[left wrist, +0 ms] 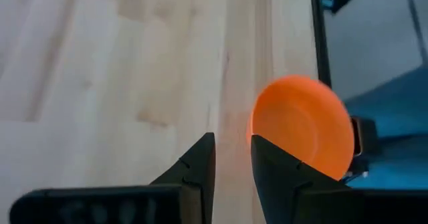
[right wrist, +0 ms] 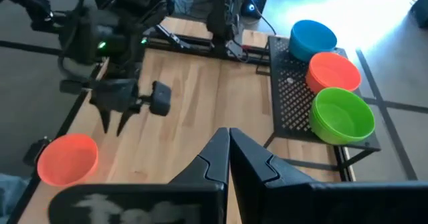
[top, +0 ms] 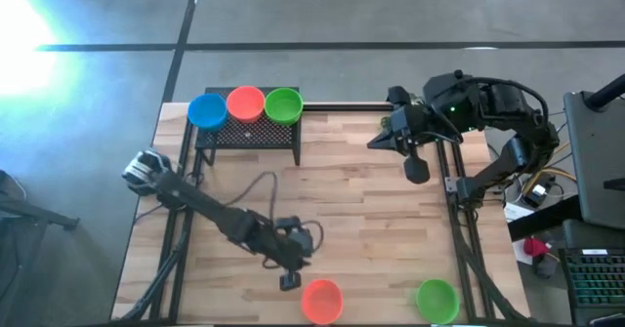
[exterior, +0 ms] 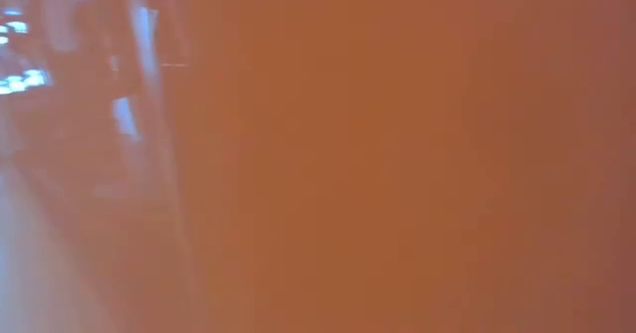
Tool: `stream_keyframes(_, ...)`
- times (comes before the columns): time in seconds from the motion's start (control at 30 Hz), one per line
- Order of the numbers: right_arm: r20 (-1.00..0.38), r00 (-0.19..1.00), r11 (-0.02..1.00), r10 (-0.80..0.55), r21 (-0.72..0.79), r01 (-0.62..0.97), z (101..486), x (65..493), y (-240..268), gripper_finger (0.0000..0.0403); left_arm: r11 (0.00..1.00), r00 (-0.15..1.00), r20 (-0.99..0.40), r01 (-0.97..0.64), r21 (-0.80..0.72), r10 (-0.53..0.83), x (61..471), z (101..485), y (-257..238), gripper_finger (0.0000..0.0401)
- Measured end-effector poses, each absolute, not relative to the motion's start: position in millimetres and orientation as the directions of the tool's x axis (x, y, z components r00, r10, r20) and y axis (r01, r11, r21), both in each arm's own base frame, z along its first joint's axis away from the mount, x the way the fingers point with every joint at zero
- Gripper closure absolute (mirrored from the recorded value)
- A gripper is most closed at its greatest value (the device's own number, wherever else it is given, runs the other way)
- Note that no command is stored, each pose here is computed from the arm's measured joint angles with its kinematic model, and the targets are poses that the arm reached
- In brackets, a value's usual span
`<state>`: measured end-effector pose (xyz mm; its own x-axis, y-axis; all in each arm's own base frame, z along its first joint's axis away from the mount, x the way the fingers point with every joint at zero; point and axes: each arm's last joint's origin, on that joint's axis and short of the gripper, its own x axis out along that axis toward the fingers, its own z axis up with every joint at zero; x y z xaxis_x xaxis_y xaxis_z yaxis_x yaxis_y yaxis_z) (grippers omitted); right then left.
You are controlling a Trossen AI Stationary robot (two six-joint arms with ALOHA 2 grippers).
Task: Pick & Place Mini bowls
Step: Stack the orange bowl on top of the orange bowl on the shelf
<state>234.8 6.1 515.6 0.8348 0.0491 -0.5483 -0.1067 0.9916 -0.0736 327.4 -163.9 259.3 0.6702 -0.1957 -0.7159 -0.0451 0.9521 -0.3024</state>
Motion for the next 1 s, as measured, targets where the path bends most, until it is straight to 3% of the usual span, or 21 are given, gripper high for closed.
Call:
stream_keyframes(0.37,-0.558,0.826,0.990,0.082,-0.051,-0.132,515,234,7,0.0394,0.958,0.592,-0.777,-0.031,-0.286,-0.213,353,219,-202,0.0312)
stream_keyframes(1.0,-0.556,0.822,0.984,0.124,-0.037,-0.174,515,234,8,0.0394,0.930,0.557,-0.796,-0.110,-0.352,-0.235,369,172,-219,0.0312)
